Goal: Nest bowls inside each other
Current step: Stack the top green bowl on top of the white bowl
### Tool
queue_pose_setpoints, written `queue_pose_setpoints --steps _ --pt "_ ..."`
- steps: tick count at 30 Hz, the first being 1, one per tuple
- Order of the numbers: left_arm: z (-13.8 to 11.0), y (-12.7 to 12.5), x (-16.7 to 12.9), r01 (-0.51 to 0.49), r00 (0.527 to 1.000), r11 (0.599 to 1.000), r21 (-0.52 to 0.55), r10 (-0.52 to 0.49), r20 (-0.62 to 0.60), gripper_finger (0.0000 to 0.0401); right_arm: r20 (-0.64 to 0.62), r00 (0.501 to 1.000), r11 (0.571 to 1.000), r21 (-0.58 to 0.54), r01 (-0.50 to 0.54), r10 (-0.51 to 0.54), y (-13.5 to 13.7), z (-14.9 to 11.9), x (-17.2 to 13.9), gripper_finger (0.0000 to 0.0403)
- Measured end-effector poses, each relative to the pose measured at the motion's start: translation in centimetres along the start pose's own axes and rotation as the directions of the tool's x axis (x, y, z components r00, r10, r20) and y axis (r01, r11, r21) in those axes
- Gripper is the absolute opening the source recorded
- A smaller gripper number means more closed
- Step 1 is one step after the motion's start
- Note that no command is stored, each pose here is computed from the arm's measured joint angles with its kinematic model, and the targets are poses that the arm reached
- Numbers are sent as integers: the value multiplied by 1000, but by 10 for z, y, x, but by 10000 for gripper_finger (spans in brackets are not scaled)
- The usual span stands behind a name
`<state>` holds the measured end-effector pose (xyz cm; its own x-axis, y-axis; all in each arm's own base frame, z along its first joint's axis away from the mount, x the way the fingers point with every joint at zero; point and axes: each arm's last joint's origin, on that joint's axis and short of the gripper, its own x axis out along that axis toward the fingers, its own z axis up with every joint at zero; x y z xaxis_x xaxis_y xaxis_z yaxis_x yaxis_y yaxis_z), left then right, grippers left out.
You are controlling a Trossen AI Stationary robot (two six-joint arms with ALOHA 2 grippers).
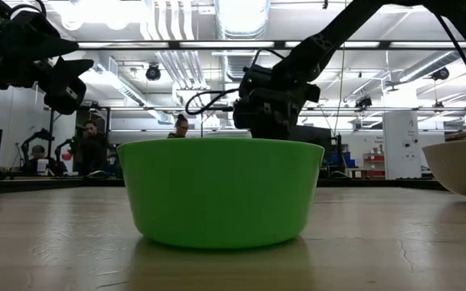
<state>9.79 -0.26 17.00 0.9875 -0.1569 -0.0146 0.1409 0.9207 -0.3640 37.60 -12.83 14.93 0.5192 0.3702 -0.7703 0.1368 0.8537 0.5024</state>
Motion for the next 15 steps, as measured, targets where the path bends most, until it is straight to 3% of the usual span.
queue_pose_setpoints --steps 15 --pt "0 0 0 0 1000 1000 0 0 0 145 49 999 1000 -23 -2 3 8 18 -11 25"
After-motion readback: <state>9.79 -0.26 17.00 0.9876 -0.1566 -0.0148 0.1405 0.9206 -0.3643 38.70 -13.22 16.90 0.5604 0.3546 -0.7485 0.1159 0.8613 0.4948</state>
